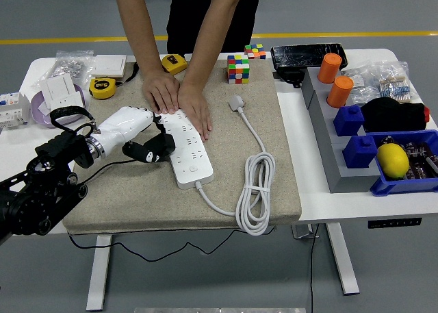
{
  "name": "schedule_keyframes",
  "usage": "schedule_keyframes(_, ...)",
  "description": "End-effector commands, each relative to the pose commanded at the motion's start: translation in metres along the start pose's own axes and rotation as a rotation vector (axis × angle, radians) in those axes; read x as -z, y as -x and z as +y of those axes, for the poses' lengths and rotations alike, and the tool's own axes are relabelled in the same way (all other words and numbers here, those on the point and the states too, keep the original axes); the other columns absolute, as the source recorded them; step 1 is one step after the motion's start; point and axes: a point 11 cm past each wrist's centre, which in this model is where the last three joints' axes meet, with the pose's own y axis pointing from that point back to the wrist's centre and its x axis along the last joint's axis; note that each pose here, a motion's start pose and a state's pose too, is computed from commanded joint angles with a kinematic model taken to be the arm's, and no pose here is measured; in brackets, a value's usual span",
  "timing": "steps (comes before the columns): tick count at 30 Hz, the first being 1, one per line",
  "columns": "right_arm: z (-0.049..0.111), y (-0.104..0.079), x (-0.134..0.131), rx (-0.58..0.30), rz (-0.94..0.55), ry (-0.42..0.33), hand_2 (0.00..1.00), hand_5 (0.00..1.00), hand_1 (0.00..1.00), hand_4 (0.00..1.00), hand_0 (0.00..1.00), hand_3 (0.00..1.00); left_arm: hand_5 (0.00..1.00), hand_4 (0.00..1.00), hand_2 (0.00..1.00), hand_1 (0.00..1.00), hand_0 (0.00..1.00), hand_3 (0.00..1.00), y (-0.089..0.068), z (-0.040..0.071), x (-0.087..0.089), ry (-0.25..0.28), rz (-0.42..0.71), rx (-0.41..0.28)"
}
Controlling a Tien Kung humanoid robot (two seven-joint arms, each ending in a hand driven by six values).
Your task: Pick up the plug,place it near the board,insert it into the board,press the button
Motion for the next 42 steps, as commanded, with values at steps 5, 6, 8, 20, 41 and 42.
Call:
schedule_keyframes(5, 0.0, 0.0, 0.0, 0.001, -0.001, -0.001, 0.865, 0.867, 0.948, 0.998, 0.992, 0.852, 0.236, 0.92, 0.706, 0.741, 0.671, 0.629, -0.001, 0.0, 0.0, 0.002, 0.002, 0.005)
schedule_keyframes(6, 0.0, 0.0, 0.0, 0.001, -0.002, -0.001, 0.865, 0.867, 0.948, 0.998, 0.992, 0.852, 0.236, 0.92, 0.706, 0.741, 0.671, 0.629, -0.001, 0.0, 0.0, 0.002, 0.002, 0.006)
schedule_keyframes(8, 0.0, 0.001, 0.001, 0.004, -0.004, -0.002, 0.865, 0.867, 0.948, 0.998, 0.992, 0.852, 0.236, 0.92, 0.706, 0.741, 0.671, 0.629, -0.002, 0.0, -0.001, 0.004, 0.002, 0.007)
schedule_keyframes(20, 0.0, 0.002, 0.0, 0.008, -0.009, -0.001, 0.869, 0.851, 0.945, 0.998, 0.995, 0.852, 0.31, 0.998, 0.739, 0.773, 0.7, 0.736, -0.002, 0.002, -0.005, 0.019, 0.02, 0.048)
schedule_keyframes(41, 0.0, 0.003, 0.0, 0.009, -0.008, 0.0, 0.872, 0.855, 0.952, 0.998, 0.998, 0.852, 0.869, 0.998, 0.981, 0.998, 0.914, 0.903, -0.026, 0.005, -0.014, 0.047, 0.193, 0.02)
schedule_keyframes(42, 0.0, 0.003, 0.0, 0.009, -0.007, -0.001, 0.872, 0.855, 0.952, 0.998, 0.998, 0.852, 0.869, 0.998, 0.981, 0.998, 0.914, 0.903, -0.026, 0.006, -0.015, 0.046, 0.209, 0.019)
